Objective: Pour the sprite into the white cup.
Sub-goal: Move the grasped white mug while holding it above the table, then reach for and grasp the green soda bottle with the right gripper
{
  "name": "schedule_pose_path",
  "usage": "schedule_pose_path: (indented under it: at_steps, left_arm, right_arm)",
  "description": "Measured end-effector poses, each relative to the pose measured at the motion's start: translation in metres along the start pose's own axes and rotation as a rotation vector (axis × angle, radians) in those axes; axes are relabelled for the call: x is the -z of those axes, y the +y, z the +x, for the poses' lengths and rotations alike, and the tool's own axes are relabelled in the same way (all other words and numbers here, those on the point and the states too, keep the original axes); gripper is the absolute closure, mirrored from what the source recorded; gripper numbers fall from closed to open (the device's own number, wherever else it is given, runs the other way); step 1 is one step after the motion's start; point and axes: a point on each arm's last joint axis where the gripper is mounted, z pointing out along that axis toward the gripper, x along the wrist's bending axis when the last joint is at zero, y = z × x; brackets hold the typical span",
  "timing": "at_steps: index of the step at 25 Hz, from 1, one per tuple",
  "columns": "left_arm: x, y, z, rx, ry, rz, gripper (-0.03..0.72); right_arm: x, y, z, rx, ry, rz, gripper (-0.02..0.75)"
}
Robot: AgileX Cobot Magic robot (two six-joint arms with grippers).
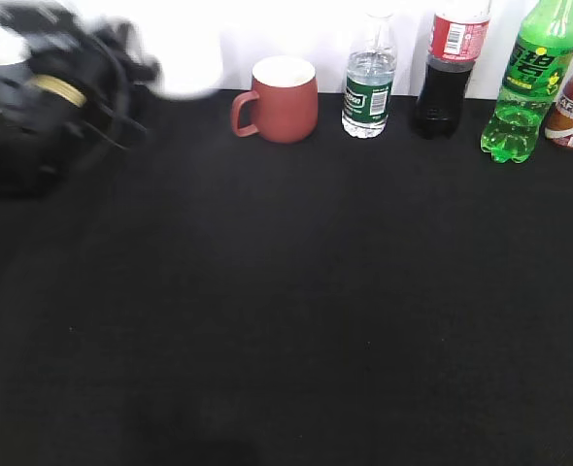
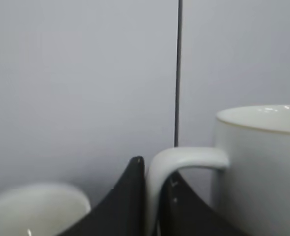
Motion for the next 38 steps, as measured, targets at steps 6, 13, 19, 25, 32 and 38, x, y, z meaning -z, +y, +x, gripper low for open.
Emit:
schedule_pose_path:
  at_steps: [6,13,19,25,32,38]
  left_arm:
    - [0.098,0.038,-0.019,-0.021,-0.107,0.113,0.634]
    - [0.121,0.041,-0.043,0.004,-0.194,0.147,0.634]
    - [0.122,0.041,-0.044,0.007,-0.198,0.147,0.634]
    - [0.122,0.041,-0.044,0.005,-0.205,0.147,0.634]
    - [0.122,0.041,-0.045,0.004,-0.207,0.147,0.634]
    - [0.122,0.041,-0.046,-0.002,-0.222,0.148,0.636]
  right_arm:
    - [-0.009,0.034,0.002,-0.007,0.014,-0.238,0.181]
    - [-0.134,0.068,0.003,-0.007,0.016,-0.326,0.181]
    - [-0.252,0.053,0.013,0.054,0.106,-0.448,0.181]
    - [-0.324,0.035,0.055,0.039,0.152,-0.304,0.181]
    - [-0.364,0.027,0.075,0.027,0.090,-0.259,0.066]
    - [-0.387,0.021,0.077,0.008,0.063,-0.269,0.067]
